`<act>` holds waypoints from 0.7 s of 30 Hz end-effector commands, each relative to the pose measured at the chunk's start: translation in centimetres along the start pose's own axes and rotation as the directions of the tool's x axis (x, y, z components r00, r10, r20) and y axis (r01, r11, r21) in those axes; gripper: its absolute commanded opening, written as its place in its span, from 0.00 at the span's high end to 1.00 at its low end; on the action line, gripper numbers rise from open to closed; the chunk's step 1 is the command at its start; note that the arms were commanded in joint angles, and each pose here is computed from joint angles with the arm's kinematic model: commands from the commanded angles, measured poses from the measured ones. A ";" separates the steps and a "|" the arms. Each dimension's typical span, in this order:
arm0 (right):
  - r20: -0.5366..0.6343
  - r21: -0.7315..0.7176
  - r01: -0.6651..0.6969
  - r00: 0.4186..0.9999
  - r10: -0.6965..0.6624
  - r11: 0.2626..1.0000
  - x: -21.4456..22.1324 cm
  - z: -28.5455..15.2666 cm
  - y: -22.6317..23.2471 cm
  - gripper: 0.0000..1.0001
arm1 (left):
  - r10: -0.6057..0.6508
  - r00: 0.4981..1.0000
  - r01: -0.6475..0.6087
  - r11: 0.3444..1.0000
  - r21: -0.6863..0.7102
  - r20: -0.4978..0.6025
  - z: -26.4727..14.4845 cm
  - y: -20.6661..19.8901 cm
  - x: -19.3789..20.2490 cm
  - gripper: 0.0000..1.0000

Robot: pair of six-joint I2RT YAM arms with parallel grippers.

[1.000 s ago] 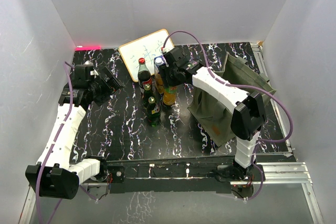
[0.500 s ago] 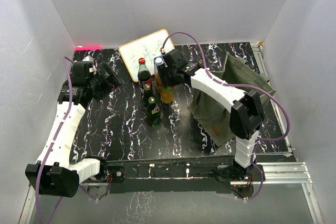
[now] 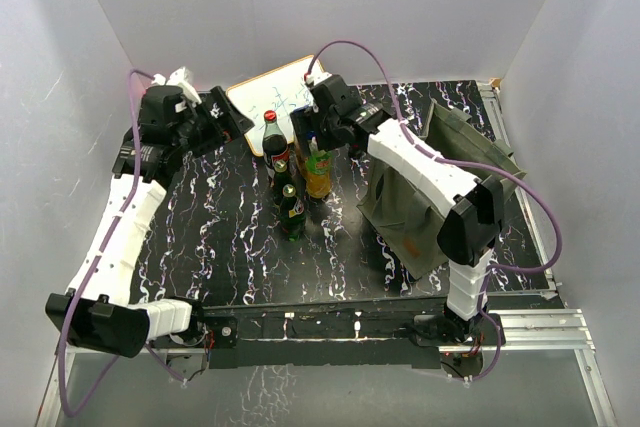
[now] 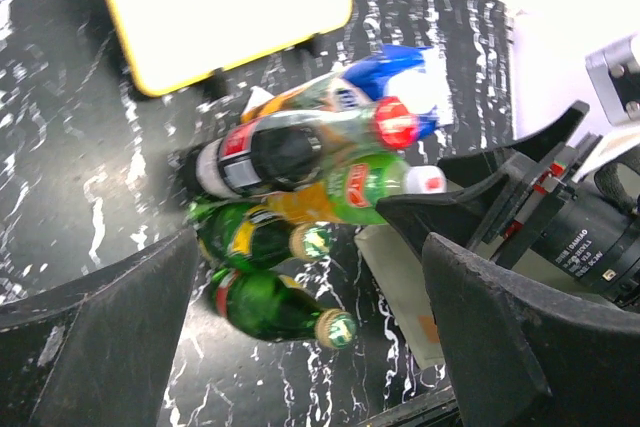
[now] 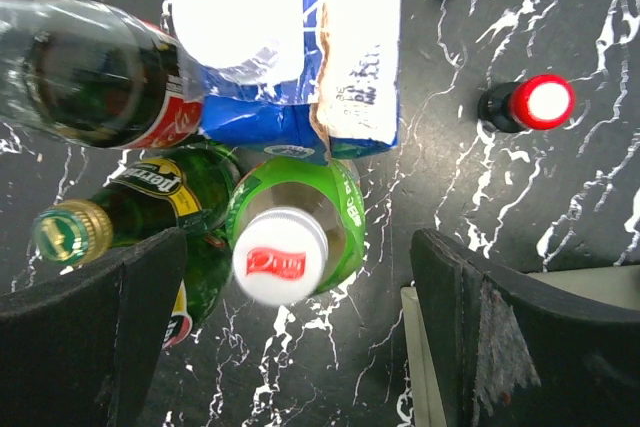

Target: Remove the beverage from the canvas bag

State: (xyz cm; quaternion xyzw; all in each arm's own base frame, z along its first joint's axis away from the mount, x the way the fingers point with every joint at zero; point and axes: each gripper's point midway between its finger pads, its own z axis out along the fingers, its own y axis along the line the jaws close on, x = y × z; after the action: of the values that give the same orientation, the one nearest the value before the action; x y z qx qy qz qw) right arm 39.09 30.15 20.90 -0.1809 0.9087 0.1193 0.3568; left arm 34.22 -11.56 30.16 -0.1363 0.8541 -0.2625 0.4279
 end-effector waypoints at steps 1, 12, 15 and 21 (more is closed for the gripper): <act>0.183 0.025 -0.031 0.983 0.026 0.999 -5.7 -8.1 -0.7 0.02 | 0.112 0.989 -0.124 0.983 0.137 0.095 -0.6 -6.2 -2.0 0.09; 0.604 0.028 -0.094 0.795 0.058 0.995 -8.4 -29.1 -5.0 0.02 | 0.176 0.892 -0.321 0.895 0.310 0.417 -6.3 -14.6 -8.2 0.09; 0.705 -0.039 -0.136 0.699 0.124 0.990 -7.8 -35.4 -5.8 0.02 | 0.168 0.852 -0.344 0.894 0.289 0.495 -8.6 -14.6 -9.5 0.08; 0.757 -0.188 -0.352 0.543 0.364 0.917 -4.5 -42.2 -8.3 0.02 | 0.144 0.812 -0.342 0.902 0.262 0.565 -12.9 -13.6 -9.8 0.03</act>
State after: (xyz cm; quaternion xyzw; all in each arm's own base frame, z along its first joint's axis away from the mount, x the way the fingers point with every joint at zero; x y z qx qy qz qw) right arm 20.68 10.84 53.76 -0.0134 0.6829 0.2368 0.6909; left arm 32.71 -16.16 47.14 -0.0100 0.6950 -0.3162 0.6457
